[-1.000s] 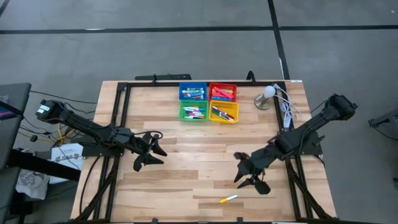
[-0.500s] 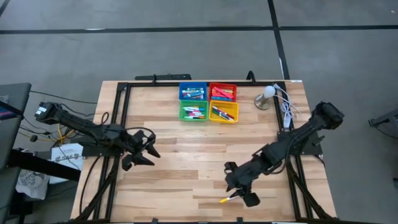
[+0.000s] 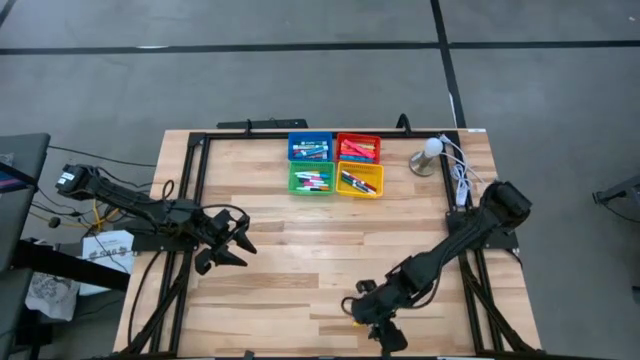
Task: Pick & Place Markers
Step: Put the yellow highlighter in the green bin
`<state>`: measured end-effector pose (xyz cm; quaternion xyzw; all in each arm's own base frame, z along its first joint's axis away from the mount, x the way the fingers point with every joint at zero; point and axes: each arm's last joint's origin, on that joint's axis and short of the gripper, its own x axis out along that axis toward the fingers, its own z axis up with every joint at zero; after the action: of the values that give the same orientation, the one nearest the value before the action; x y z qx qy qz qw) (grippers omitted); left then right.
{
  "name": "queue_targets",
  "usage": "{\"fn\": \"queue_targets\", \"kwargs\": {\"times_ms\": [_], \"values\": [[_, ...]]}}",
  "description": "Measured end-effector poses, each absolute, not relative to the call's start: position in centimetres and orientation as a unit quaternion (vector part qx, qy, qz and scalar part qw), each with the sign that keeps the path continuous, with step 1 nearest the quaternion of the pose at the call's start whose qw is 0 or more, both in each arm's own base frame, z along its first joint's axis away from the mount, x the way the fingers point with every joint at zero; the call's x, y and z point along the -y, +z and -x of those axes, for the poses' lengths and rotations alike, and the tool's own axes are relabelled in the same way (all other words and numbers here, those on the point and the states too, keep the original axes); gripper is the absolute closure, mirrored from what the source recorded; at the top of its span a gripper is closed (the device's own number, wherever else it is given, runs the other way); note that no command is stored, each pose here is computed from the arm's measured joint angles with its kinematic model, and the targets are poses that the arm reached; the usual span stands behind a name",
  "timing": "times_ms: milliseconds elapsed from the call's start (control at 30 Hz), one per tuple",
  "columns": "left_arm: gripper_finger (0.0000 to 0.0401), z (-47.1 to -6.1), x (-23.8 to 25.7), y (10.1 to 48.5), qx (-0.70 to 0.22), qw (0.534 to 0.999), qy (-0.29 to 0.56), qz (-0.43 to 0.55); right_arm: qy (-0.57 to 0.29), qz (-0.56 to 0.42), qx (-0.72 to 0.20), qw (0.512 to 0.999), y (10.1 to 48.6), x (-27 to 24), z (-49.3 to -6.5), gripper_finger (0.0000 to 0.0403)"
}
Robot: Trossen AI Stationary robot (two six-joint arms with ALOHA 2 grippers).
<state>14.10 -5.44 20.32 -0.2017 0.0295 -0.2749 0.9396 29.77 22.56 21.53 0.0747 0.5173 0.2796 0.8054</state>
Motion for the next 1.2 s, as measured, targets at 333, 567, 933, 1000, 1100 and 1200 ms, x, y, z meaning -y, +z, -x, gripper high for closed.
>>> {"fn": "queue_targets", "kwargs": {"times_ms": [333, 567, 933, 1000, 1100, 1200], "values": [[0.0201, -14.1, 5.4, 20.2, -0.034, 0.94, -0.274, 0.203, 0.271, -0.028, -0.571, 0.774, 18.2, -24.8, -30.8, 0.0223], [0.0201, -14.1, 5.4, 20.2, -0.035, 0.939, -0.274, 0.203, 0.241, -0.014, -0.6, 0.762, 16.5, -24.5, -31.1, 0.0238], [0.0201, -14.1, 5.5, 20.2, -0.037, 0.938, -0.281, 0.202, 0.209, -0.004, -0.601, 0.771, 16.3, -23.8, -31.5, 0.0237], [0.0201, -14.1, 5.5, 20.2, -0.037, 0.937, -0.281, 0.202, 0.209, -0.001, -0.601, 0.772, 16.3, -23.9, -31.4, 0.0237], [0.0201, -14.1, 5.5, 20.2, -0.038, 0.938, -0.28, 0.202, 0.208, 0.008, -0.598, 0.774, 16.3, -24.4, -31.1, 0.0238], [0.0201, -14.1, 5.5, 20.2, -0.039, 0.938, -0.28, 0.202, 0.203, 0.009, -0.603, 0.772, 15.7, -24.7, -30.9, 0.0239]]}}
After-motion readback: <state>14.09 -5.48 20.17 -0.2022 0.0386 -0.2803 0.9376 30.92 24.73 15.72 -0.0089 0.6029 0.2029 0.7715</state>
